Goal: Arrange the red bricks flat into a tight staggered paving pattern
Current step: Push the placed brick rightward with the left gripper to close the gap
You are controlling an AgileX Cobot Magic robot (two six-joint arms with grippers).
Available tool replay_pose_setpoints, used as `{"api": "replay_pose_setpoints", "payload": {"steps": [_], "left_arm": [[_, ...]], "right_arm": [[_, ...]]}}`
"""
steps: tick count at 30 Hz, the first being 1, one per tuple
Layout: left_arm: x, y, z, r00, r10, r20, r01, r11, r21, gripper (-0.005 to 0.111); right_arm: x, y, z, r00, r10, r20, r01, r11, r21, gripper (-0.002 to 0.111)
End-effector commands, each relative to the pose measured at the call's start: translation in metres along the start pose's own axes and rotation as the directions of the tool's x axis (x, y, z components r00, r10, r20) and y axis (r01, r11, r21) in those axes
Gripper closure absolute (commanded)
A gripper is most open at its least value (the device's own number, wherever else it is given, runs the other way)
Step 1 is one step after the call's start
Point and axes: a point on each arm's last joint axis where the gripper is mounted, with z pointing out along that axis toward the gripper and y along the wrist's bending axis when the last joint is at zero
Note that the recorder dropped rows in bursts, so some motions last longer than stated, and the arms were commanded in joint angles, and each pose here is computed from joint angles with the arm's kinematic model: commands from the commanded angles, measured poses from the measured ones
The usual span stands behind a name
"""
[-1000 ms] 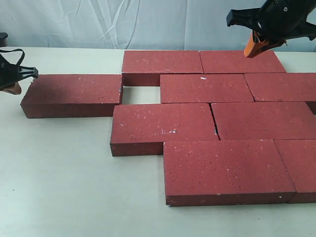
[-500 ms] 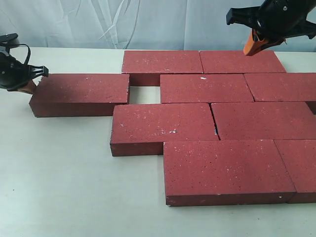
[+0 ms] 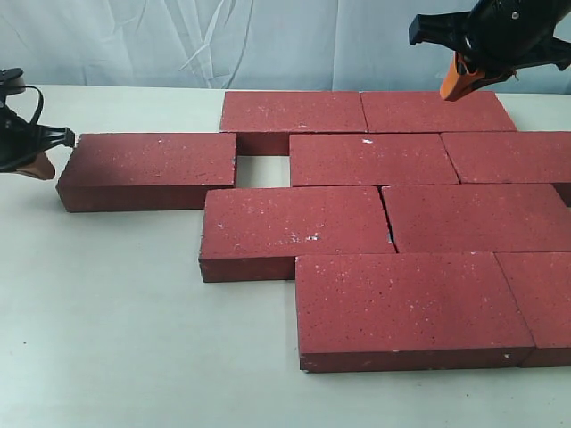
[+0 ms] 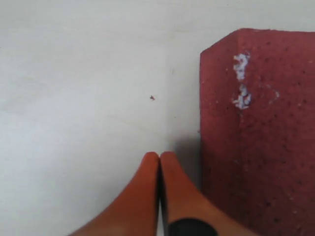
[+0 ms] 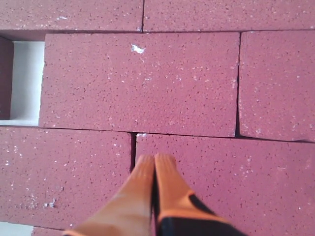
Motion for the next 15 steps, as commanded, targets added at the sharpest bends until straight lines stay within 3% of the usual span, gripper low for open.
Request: {"api": "replay_pose_setpoints", "payload": {"steps": [1, 15], "left_arm": [[-0.0007, 0.0033, -0.0003, 1.000, 0.004, -0.001, -0.004, 1.000, -0.015, 0.107], [0.0014, 0.0000, 0.0090, 0.998, -0.055, -0.014, 0.055, 0.998, 0.035, 0.107]], "right_arm": [[0.0004, -0.0022, -0.0013, 1.000, -0.004, 0.009, 0.004, 1.000, 0.006, 0.109], [0.0003, -0.0021, -0.0013, 1.000, -0.004, 0.011, 0.004, 1.000, 0.006, 0.109]]}}
